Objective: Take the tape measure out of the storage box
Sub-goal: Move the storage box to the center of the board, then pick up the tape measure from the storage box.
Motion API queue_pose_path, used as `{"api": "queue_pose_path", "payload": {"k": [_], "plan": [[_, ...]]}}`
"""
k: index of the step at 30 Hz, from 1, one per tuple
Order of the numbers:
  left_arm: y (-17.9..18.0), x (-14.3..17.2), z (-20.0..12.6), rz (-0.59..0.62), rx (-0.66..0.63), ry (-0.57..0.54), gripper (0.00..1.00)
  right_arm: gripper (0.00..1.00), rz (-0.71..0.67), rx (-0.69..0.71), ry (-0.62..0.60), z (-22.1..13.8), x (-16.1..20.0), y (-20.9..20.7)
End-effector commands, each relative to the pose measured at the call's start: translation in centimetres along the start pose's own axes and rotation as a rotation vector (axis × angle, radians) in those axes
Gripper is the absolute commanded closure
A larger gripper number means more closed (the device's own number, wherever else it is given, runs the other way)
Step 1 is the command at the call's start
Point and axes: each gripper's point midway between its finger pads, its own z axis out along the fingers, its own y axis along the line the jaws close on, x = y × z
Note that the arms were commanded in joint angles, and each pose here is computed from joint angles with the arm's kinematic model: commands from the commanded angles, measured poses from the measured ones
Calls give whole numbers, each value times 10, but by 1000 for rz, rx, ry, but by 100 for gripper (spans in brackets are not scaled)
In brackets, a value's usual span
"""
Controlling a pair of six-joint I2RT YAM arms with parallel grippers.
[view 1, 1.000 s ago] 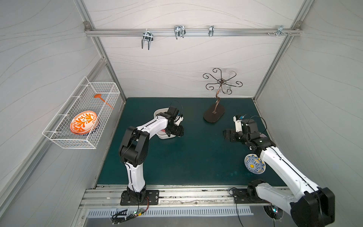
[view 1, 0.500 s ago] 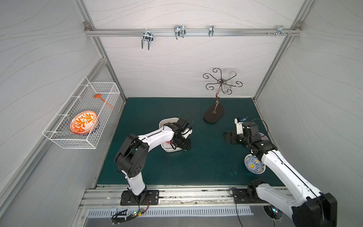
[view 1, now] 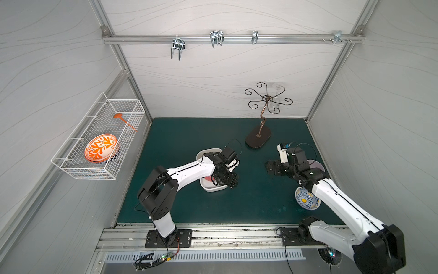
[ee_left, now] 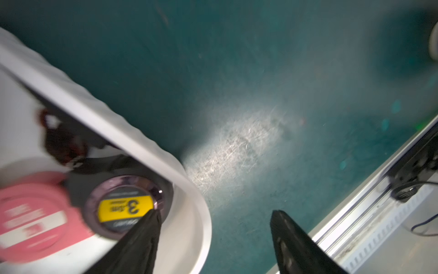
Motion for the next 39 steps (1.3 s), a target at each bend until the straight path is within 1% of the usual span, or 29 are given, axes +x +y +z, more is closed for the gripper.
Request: {"api": "queue_pose_path", "payload": {"k": [1,3,5,7,10,15,19,25,31,39], "plan": [[7,-37,-45,-32,-44,-157,16,1,-5,-16,-5,-2,-9,8],[21,-43,-58,-71,-86,-193,13,1,-2,-23,-4,-2,-10,10],[39,-48,-69,-119,-146,-208,12,1,-2,-32,-3,-3,-11,12],[60,-52,-75,-165,-215,-194,13,1,2,-37,-4,-4,-13,13],[82,-58,-74,-186,-300,-161,12,1,3,-46,-6,-5,-13,15],[106,-72,-54,-220,-340,-113,11,1,6,-43,0,-6,-8,13],[124,-72,-31,-274,-335,-59,12,1,-1,-30,-1,-11,-4,10],[143,-70,-6,-264,-349,-4,12,1,-12,-12,-10,-18,1,5],[162,-72,4,-246,-410,24,13,1,-13,-15,0,-18,4,5],[177,-70,24,-260,-408,79,14,1,-17,-18,1,-15,-1,7]]}}
